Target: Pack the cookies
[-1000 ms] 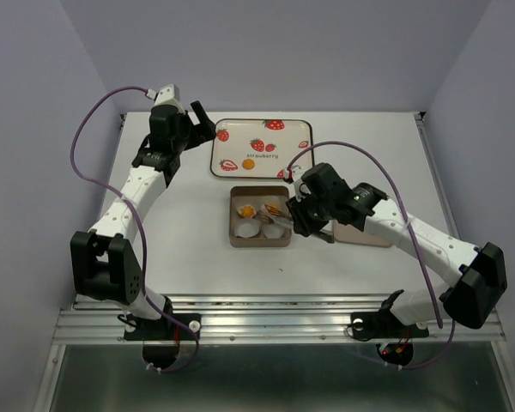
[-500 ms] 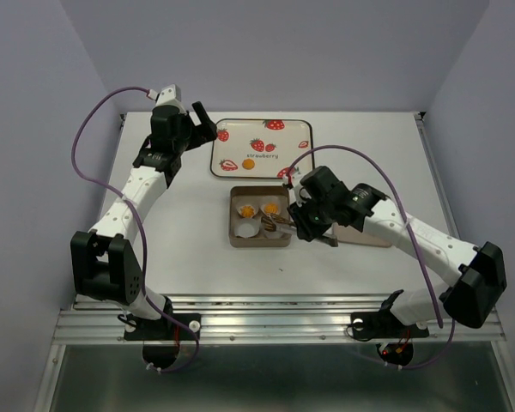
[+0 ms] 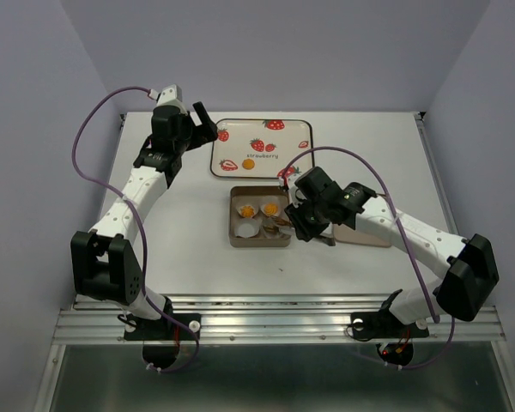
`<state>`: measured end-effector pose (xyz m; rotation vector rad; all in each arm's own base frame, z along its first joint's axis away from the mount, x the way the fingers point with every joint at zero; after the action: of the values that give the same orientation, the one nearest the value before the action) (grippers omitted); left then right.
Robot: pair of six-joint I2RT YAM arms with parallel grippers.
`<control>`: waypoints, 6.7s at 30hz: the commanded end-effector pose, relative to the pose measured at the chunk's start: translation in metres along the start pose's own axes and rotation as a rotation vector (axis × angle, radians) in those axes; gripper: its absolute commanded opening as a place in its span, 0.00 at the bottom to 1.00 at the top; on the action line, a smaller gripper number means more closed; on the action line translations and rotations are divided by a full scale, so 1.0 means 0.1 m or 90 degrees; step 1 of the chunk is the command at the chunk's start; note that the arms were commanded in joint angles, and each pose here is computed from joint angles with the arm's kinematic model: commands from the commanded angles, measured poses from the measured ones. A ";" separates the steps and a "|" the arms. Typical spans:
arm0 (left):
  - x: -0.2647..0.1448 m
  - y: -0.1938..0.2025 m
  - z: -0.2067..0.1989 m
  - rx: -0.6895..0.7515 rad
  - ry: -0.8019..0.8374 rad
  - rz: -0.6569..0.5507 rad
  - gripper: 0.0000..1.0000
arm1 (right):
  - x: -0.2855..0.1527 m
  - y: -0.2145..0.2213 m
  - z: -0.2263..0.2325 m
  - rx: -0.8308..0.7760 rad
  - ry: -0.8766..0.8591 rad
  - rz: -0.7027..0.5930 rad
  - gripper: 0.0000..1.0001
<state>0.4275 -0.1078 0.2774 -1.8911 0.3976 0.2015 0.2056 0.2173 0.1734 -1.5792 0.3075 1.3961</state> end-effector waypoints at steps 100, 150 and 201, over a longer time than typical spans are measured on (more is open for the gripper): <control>-0.17 -0.25 0.10 0.018 -0.057 -0.074 0.99 | 1.05 -2.03 -0.79 0.004 0.138 -0.153 0.59; -0.23 -0.30 0.11 0.005 -0.062 -0.088 0.99 | 0.69 -2.30 -0.77 0.015 0.149 -0.232 0.37; -0.32 -0.16 0.03 -0.007 -0.011 -0.074 0.99 | -0.20 -0.54 0.29 -0.112 -0.121 -0.108 0.39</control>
<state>0.4109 -0.0951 0.2788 -1.8980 0.3167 0.2281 0.2325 0.2584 0.2124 -1.5668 -0.0127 1.4305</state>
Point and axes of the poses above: each gripper's point midway between its finger pads, its own x axis out along the fingers, its own z axis along the line the jaws close on, y = z × x, the point moved 4 cm from there along -x, back along the fingers, and after that the axes turned 4 degrees about x, right-handed, at the moved point
